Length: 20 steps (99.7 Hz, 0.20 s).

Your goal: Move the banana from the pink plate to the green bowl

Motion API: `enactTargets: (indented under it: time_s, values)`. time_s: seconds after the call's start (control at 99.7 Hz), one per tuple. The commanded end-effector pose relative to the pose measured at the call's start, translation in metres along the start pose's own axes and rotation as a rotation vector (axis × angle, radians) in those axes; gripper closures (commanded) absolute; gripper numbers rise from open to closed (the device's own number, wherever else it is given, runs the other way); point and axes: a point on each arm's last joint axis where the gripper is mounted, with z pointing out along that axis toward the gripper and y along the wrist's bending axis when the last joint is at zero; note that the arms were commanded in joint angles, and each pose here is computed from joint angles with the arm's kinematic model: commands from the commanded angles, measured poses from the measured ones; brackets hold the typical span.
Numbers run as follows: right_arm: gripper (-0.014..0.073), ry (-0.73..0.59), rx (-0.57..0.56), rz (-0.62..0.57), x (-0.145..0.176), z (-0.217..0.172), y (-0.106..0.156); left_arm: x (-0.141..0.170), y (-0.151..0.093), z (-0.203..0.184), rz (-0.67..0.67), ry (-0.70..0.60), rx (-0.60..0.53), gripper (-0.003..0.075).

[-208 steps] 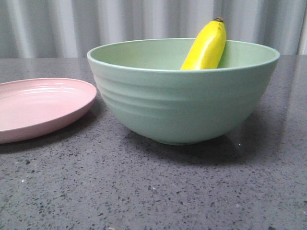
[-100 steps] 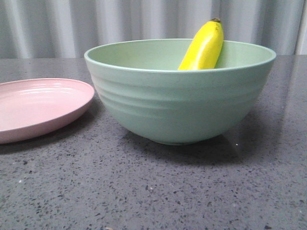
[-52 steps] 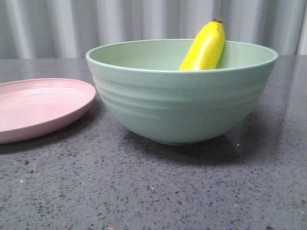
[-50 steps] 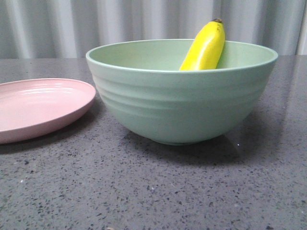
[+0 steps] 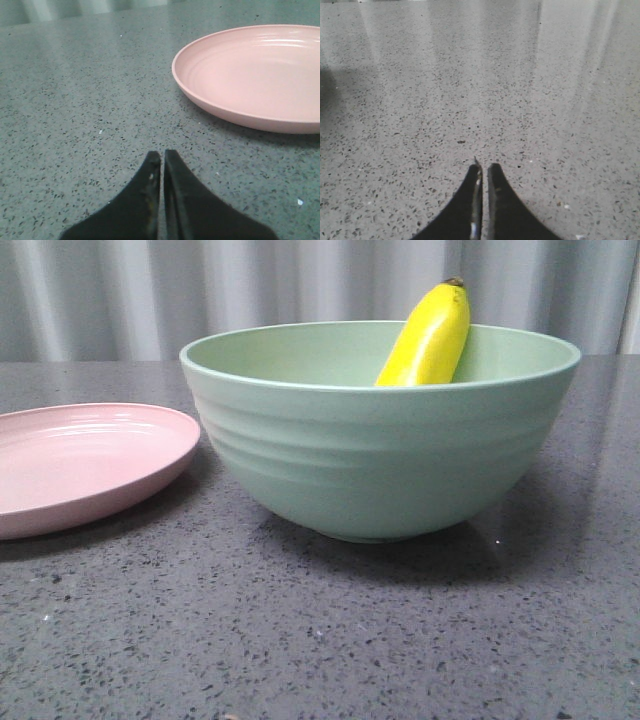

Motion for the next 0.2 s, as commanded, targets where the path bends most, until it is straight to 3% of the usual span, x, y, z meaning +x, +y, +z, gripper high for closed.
enactTargets:
  time_s: [0.0,0.191]
  values:
    - [0.0666,-0.02,0.011,-0.021,0.0041,0.0005,-0.0007,-0.0031,0.0007,-0.0013,-0.012,-0.078,-0.011,0.0741]
    - [0.0666,-0.02,0.011,-0.021,0.0041,0.0005,-0.0007,-0.0031,0.0007,-0.0013,-0.012,-0.078,-0.011,0.0741]
